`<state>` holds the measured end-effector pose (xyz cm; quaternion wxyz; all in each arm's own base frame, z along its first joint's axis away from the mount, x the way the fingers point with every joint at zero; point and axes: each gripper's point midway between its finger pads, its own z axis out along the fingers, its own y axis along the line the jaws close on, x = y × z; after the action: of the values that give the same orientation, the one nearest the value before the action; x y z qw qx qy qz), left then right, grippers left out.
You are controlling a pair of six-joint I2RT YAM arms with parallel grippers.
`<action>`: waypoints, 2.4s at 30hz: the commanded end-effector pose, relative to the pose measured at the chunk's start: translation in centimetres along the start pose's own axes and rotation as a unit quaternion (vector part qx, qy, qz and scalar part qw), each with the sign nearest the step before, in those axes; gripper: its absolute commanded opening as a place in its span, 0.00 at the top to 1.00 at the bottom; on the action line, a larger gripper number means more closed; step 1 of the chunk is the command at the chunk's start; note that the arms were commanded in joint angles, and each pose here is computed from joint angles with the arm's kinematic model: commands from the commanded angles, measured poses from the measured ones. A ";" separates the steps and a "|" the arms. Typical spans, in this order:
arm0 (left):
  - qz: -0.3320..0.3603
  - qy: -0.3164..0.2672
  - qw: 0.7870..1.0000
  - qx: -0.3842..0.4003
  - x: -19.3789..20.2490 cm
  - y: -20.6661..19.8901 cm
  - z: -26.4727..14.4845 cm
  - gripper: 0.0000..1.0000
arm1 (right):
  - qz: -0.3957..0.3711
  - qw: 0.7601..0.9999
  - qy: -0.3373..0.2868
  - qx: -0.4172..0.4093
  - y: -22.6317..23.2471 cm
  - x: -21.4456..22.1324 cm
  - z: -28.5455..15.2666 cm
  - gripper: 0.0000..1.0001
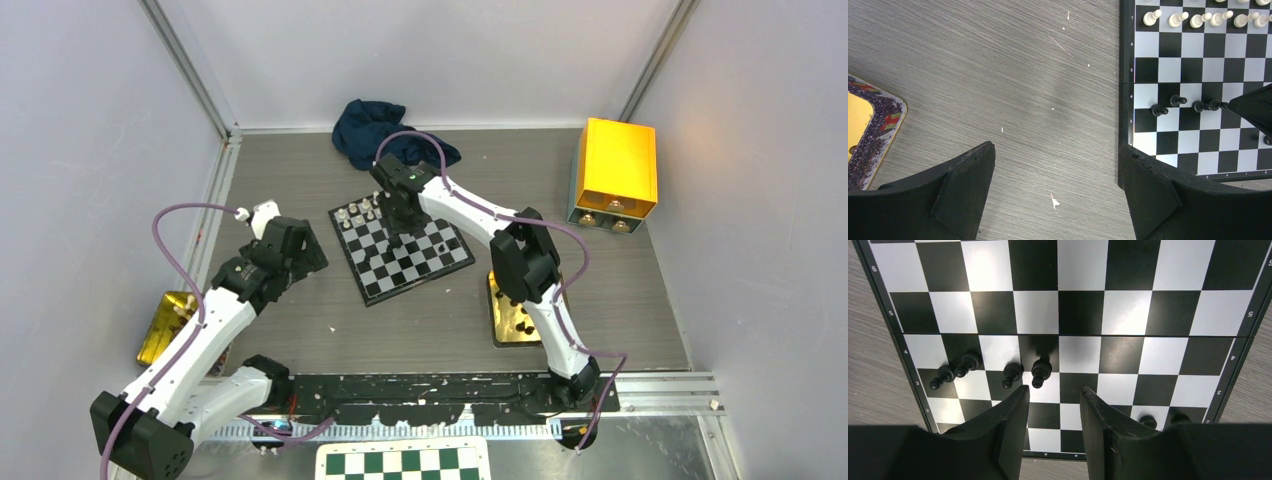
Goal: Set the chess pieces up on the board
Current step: Pick up the chess piece from the chessboard.
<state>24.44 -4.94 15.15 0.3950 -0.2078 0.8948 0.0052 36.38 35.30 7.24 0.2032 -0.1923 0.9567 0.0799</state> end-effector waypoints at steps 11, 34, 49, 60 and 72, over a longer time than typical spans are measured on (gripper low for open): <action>0.000 -0.028 1.000 0.008 -1.5 -0.3 -0.7 0.06 | 0.001 1.000 -0.016 -0.019 1.4 -1.4 0.0 0.55; 0.004 -0.029 1.000 0.002 -1.4 -0.1 -0.4 0.06 | -0.001 1.000 -0.005 -0.025 1.8 -1.1 0.7 0.63; 0.004 -0.028 1.000 0.002 -1.3 0.0 -0.4 0.06 | -0.001 1.000 0.005 -0.025 1.8 -0.4 1.1 0.73; 0.003 -0.029 1.000 0.003 -1.2 0.1 -0.6 0.06 | -0.002 1.000 -0.005 -0.022 1.7 -0.7 0.3 0.95; -0.001 -0.027 1.000 0.008 -1.2 -0.2 -0.6 0.06 | -0.006 1.000 -0.026 0.000 0.5 -1.0 -2.0 0.98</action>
<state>24.39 -4.73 15.43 0.4013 -0.2002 0.8937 0.0102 36.09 35.96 5.31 0.1862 -0.1937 0.9601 0.0782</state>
